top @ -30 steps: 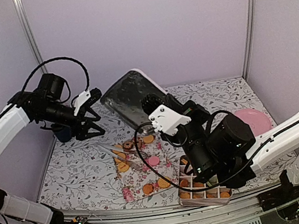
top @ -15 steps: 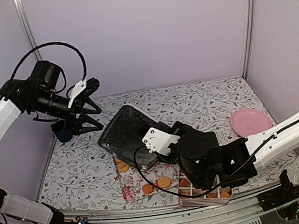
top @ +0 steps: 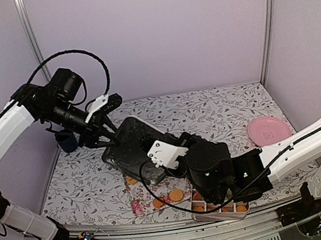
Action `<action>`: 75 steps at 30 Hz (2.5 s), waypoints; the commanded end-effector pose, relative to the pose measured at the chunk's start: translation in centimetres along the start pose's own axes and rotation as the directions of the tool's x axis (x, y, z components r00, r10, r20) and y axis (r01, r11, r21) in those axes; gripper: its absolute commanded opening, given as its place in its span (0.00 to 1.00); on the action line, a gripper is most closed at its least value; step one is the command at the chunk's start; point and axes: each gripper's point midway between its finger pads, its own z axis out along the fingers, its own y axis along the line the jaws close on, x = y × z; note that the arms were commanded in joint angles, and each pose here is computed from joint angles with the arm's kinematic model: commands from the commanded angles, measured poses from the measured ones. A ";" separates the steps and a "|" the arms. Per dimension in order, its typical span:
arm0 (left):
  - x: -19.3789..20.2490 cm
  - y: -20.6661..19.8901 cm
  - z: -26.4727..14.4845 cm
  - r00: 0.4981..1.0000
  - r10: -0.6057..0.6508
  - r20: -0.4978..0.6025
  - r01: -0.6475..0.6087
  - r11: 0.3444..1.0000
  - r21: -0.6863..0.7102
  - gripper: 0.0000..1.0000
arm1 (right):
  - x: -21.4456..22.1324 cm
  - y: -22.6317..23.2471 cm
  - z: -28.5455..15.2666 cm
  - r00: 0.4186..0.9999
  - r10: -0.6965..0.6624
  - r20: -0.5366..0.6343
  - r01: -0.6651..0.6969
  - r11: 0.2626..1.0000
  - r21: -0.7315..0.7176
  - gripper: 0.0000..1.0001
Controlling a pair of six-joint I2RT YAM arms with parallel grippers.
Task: Pack the cookies
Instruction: Pass from the right arm to the left, then move the packing box to the corner of the board.
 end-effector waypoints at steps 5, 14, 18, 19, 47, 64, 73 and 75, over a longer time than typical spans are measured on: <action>0.9 1.0 2.4 0.998 0.022 -0.059 -0.024 0.999 -0.032 0.03 | -2.1 -1.2 0.1 0.993 0.105 0.047 -0.106 0.994 0.014 0.20; 2.5 5.0 2.4 0.982 0.070 -0.178 -0.114 0.961 -0.251 0.00 | 4.3 -1.1 2.6 0.926 0.294 -0.235 -0.323 0.942 -0.092 0.88; 3.0 7.8 1.0 0.969 0.101 -0.223 -0.191 0.882 -0.431 0.00 | 12.1 -1.4 3.6 0.745 0.428 -0.512 -0.521 0.852 -0.045 0.87; 2.8 8.3 0.6 0.968 0.115 -0.225 -0.211 0.858 -0.468 0.00 | 14.1 -2.0 3.7 0.680 0.462 -0.570 -0.553 0.833 0.015 0.85; -3.4 2.3 3.3 0.715 0.613 -0.336 -0.673 0.473 -0.569 0.00 | 34.2 1.2 -12.5 -0.308 0.494 -0.813 -0.599 0.564 0.569 0.00; -2.1 0.7 3.6 0.605 0.698 -0.382 -0.688 0.218 -0.692 0.00 | 20.9 9.7 3.5 -0.270 0.442 -0.856 -0.943 0.058 0.327 0.00; 2.2 -3.3 5.0 0.435 0.815 -0.381 -0.713 0.053 -0.700 0.00 | 21.9 7.6 7.7 -0.234 0.510 -0.827 -0.946 0.076 0.314 0.00; 3.6 -4.0 5.4 0.394 0.837 -0.381 -0.721 0.024 -0.692 0.00 | 23.8 5.8 7.2 -0.259 0.546 -0.797 -0.932 0.075 0.354 0.00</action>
